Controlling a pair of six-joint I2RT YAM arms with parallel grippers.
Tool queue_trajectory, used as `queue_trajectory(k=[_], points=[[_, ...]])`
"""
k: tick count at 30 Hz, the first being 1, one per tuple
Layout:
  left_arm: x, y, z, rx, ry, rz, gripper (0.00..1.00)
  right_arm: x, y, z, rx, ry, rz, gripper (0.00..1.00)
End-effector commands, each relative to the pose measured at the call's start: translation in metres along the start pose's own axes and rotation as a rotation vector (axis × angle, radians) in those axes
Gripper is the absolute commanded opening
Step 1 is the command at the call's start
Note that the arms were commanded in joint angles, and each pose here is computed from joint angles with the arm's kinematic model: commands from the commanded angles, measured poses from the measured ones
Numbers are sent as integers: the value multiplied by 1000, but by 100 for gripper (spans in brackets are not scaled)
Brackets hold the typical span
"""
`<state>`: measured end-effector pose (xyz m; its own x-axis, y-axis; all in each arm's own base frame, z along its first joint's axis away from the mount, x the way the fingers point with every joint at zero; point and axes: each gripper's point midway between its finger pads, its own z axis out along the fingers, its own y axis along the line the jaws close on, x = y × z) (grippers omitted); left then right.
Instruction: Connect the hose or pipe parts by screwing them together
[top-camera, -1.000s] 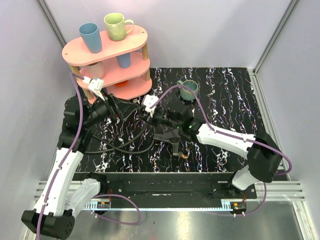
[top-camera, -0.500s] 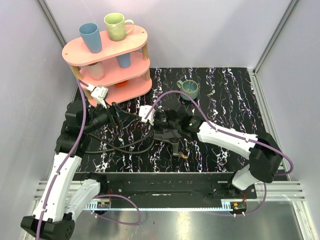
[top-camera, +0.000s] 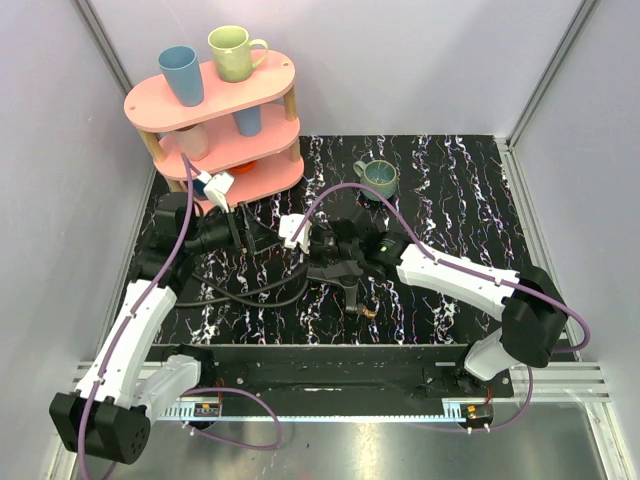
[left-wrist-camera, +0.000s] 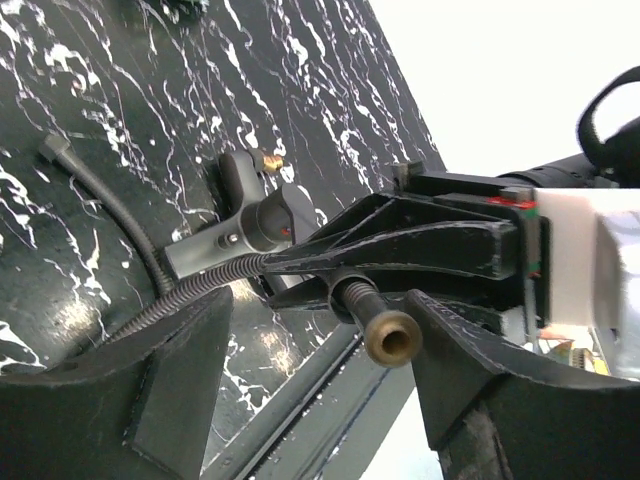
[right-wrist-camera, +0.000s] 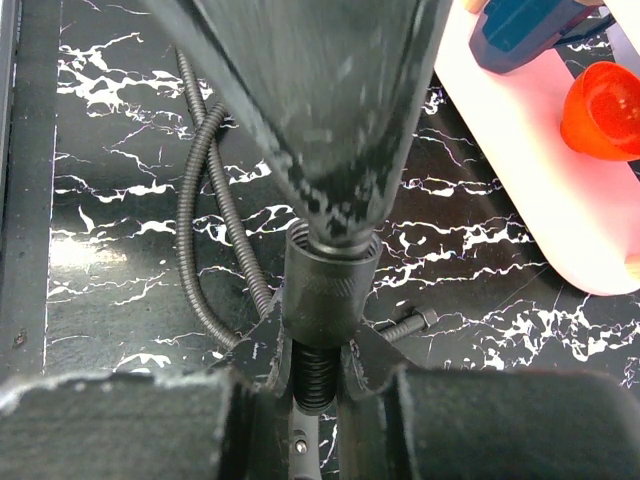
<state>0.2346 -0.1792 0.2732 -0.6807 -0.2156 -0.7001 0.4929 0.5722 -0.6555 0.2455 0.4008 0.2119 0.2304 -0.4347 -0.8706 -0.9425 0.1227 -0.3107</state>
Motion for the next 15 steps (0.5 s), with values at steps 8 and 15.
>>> queue_trajectory(k=[8, 15], points=[[7, -3, 23, 89, 83, -114, 65, -38, -20, -14, 61, -77, -49, 0], [19, -2, 24, 109, 123, -151, 56, -39, -24, -14, 77, -73, -59, 0]])
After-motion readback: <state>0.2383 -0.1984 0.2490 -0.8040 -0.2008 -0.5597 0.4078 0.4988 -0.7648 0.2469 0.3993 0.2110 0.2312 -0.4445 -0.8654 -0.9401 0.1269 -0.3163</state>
